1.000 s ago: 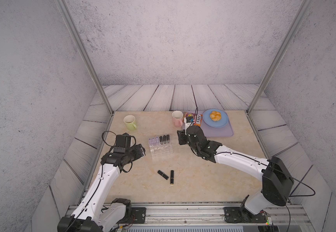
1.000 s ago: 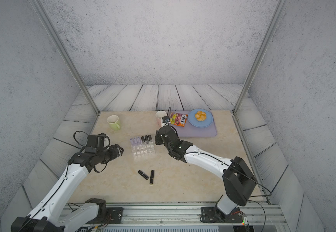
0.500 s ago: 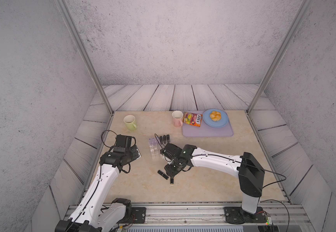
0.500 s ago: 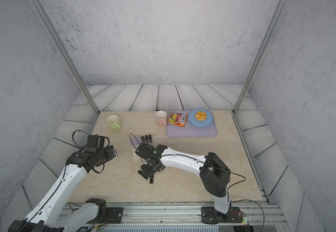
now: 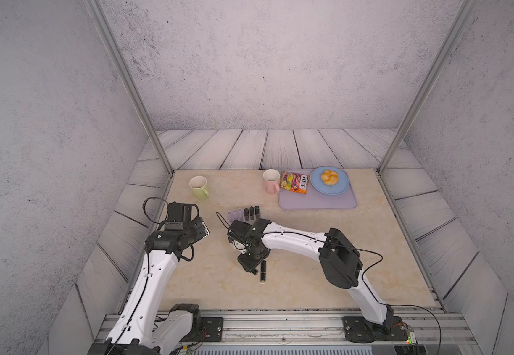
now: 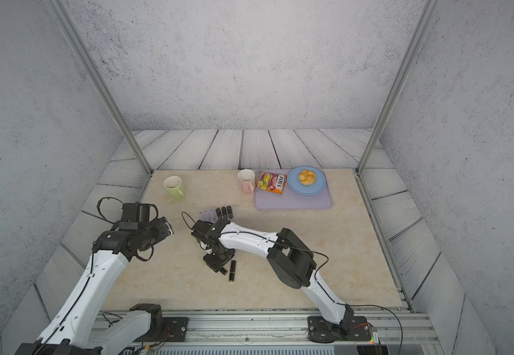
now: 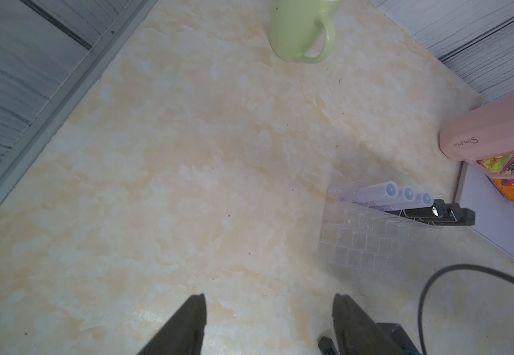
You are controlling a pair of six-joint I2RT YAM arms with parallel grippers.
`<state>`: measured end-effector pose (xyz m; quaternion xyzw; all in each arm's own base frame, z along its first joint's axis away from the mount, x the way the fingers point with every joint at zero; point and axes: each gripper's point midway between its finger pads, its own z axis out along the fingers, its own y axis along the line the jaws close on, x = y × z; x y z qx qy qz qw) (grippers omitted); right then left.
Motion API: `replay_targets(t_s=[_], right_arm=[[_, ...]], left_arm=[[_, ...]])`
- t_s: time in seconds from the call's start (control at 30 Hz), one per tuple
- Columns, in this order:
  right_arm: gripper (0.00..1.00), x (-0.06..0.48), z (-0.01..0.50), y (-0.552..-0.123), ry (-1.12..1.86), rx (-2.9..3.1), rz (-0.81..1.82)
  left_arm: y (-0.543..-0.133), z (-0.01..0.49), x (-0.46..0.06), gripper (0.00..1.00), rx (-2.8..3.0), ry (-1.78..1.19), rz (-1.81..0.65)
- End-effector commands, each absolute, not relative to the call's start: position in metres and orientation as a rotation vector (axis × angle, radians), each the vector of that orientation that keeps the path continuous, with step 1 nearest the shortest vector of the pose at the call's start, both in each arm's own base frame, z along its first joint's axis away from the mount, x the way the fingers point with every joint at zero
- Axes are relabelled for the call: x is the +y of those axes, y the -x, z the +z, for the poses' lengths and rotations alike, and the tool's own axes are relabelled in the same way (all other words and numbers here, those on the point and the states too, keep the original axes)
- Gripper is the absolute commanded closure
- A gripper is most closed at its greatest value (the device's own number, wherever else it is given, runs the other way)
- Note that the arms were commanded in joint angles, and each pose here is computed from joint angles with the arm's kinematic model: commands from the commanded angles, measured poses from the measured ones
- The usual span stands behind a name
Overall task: Arrange the lipsticks in the organizer
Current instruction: Pick up the lipstick at the center of the board.
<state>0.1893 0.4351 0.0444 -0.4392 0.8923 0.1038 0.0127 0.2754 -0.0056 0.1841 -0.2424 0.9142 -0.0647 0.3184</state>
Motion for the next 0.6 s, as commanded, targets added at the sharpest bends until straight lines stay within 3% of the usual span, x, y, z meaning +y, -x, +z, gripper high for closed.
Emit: replay_targets(t_s=[0.0,0.2,0.37,0.57], right_arm=[[0.52,0.434,0.034,-0.185,1.423,2.810,0.271],[0.57,0.434,0.016,-0.194,1.422,2.822,0.170],[0.68,0.439,0.028,-0.204,1.395,2.767,0.172],[0.79,0.457,0.143,-0.233,1.167,2.445,0.600]], left_arm=[[-0.279,0.195,-0.004,0.29,2.379,0.622,-0.176],[-0.280,0.196,-0.007,0.29,2.378,0.619,-0.207],[-0.279,0.195,-0.008,0.29,2.384,0.619,-0.214],[-0.282,0.207,-0.030,0.29,2.388,0.553,-0.371]])
